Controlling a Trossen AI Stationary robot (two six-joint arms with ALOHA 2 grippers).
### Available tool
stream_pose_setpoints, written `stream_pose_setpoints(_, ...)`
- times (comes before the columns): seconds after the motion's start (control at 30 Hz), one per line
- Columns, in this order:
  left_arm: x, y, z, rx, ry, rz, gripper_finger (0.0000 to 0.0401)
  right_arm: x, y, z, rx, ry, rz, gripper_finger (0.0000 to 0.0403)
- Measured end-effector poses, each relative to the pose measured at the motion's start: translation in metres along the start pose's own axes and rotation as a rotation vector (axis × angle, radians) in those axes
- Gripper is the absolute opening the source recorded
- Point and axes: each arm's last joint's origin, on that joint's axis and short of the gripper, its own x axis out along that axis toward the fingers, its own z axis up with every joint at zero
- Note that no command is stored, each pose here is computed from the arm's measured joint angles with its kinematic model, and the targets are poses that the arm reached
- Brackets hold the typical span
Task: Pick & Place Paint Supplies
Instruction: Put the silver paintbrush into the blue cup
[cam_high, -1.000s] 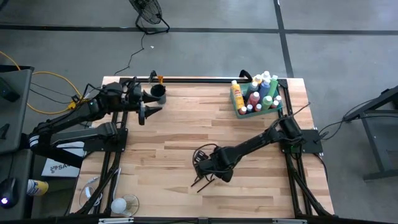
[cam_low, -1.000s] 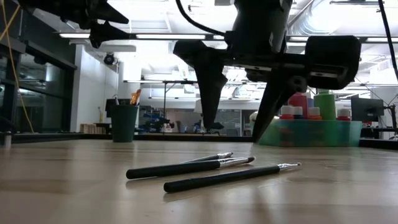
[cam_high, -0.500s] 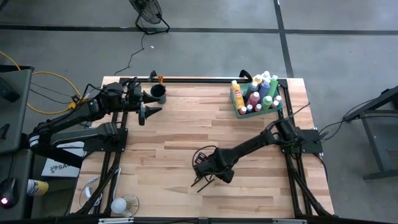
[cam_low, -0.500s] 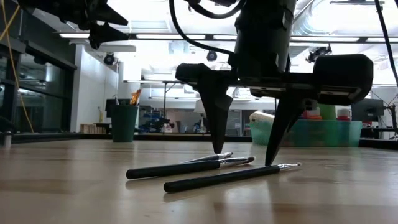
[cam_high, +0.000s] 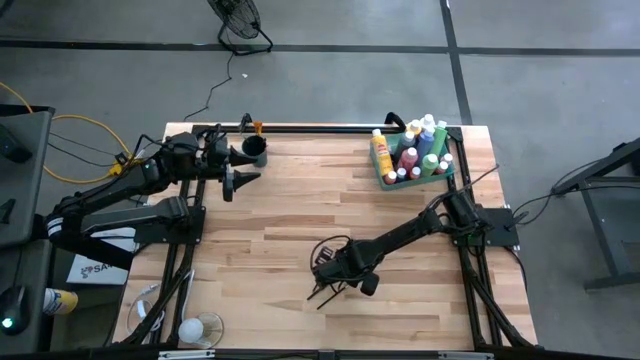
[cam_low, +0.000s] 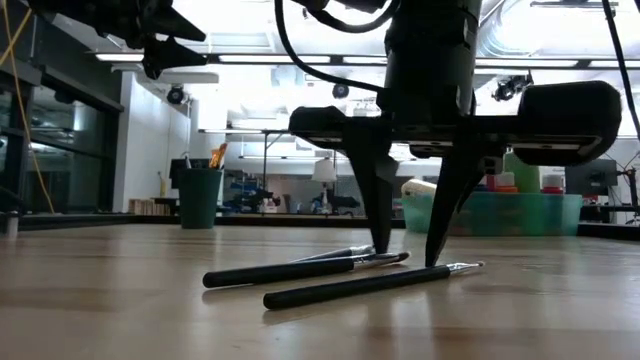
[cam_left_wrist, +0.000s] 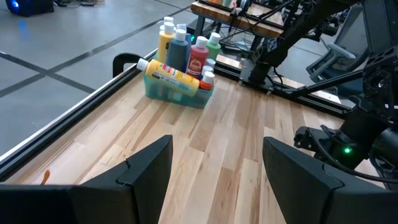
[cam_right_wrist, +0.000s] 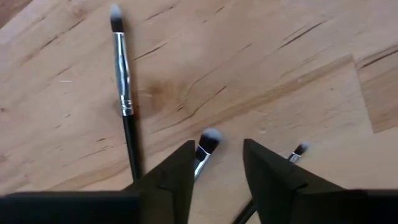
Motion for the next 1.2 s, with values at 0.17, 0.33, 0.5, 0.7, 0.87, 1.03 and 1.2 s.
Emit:
stream_pose_setpoints(0.17,0.000,0.000,0.000,0.000,0.000,0.000,0.0244,0.000,-0.001,0.000,-0.004,-0.005,-0.005,0.0094)
stream_pose_setpoints(0.33,0.000,0.000,0.000,0.000,0.000,0.000,0.0244,0.001,-0.001,0.001,-0.016,-0.011,-0.004,0.0070)
stream_pose_setpoints(0.5,0.000,0.000,0.000,0.000,0.000,0.000,0.0244,0.001,-0.001,0.001,-0.019,-0.012,-0.003,0.0051)
stream_pose_setpoints(0.7,0.000,0.000,0.000,0.000,0.000,0.000,0.0244,0.001,0.000,0.001,-0.025,-0.017,0.010,0.0023)
stream_pose_setpoints(0.87,0.000,0.000,0.000,0.000,0.000,0.000,0.0244,0.001,0.001,0.001,-0.026,-0.041,0.047,0.0006)
stream_pose_setpoints(1.03,0.000,0.000,0.000,0.000,0.000,0.000,0.0244,-0.006,0.004,0.004,-0.043,-0.078,0.098,0.0004)
stream_pose_setpoints(1.2,0.000,0.000,0.000,0.000,-0.001,0.000,0.0244,-0.037,0.004,0.009,-0.077,-0.108,0.164,0.0004)
